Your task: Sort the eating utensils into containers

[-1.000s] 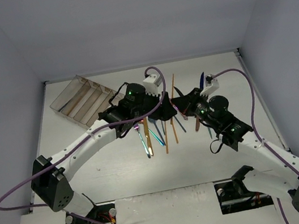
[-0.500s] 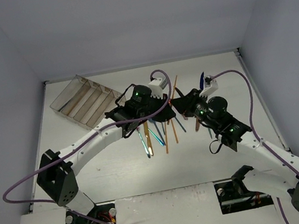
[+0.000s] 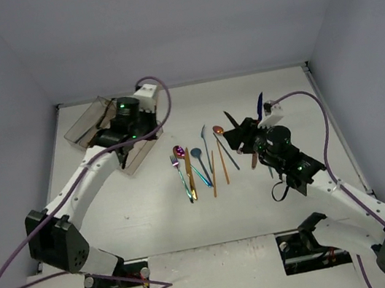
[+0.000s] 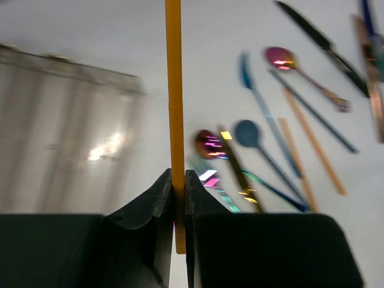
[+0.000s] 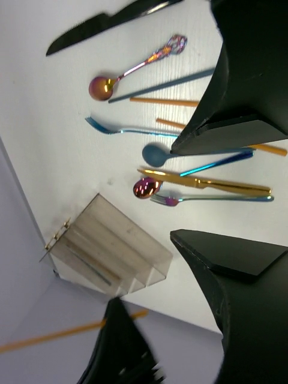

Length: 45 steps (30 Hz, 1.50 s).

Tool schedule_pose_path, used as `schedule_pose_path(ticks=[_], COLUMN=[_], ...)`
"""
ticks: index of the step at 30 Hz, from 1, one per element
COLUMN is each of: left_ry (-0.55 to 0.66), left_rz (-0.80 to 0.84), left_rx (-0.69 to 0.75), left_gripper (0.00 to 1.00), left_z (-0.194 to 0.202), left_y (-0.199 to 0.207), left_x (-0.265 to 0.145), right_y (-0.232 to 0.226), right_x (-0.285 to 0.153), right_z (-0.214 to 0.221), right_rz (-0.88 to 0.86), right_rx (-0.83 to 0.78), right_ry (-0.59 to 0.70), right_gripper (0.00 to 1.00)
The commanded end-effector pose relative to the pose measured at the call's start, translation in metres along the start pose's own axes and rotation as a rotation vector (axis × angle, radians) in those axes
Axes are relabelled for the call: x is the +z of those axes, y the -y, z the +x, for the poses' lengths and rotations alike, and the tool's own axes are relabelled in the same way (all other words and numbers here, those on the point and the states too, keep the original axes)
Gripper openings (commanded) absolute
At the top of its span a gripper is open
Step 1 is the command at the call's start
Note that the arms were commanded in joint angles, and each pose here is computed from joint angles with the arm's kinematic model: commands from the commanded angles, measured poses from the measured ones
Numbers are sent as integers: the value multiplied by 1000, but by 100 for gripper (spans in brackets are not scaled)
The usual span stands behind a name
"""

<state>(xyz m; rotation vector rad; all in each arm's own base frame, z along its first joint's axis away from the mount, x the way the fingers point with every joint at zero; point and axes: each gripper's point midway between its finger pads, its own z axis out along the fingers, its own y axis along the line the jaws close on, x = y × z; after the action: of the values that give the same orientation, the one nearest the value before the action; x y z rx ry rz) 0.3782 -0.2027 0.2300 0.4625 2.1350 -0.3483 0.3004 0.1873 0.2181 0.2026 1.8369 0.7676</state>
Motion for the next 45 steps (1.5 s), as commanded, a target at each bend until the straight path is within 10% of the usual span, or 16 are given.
schedule_pose_path(ticks=[1,19,26,34,45], left_ry=[107,-186,-273,-279,32], left_rz=[-205,-499,-512,-542,-578], left_rx=[270,449,441,411,191], left_gripper=[0,0,1,31,40], left_z=[-41,-15,20,33,-56], left_y=[-87,-359,-382,-385,-338], left_x=[-34,34,62,63,8], right_y=[4,38,51,51,66], right_x=[-7,2,10,10,16], right_z=[-24,5,7,12,16], right_rz=[31,66,103,96,167], right_rx=[-62,-102,-69,-59,-134], right_ry=[80,-76,-100,-117,-158], right_gripper=[49,49,49,49,49])
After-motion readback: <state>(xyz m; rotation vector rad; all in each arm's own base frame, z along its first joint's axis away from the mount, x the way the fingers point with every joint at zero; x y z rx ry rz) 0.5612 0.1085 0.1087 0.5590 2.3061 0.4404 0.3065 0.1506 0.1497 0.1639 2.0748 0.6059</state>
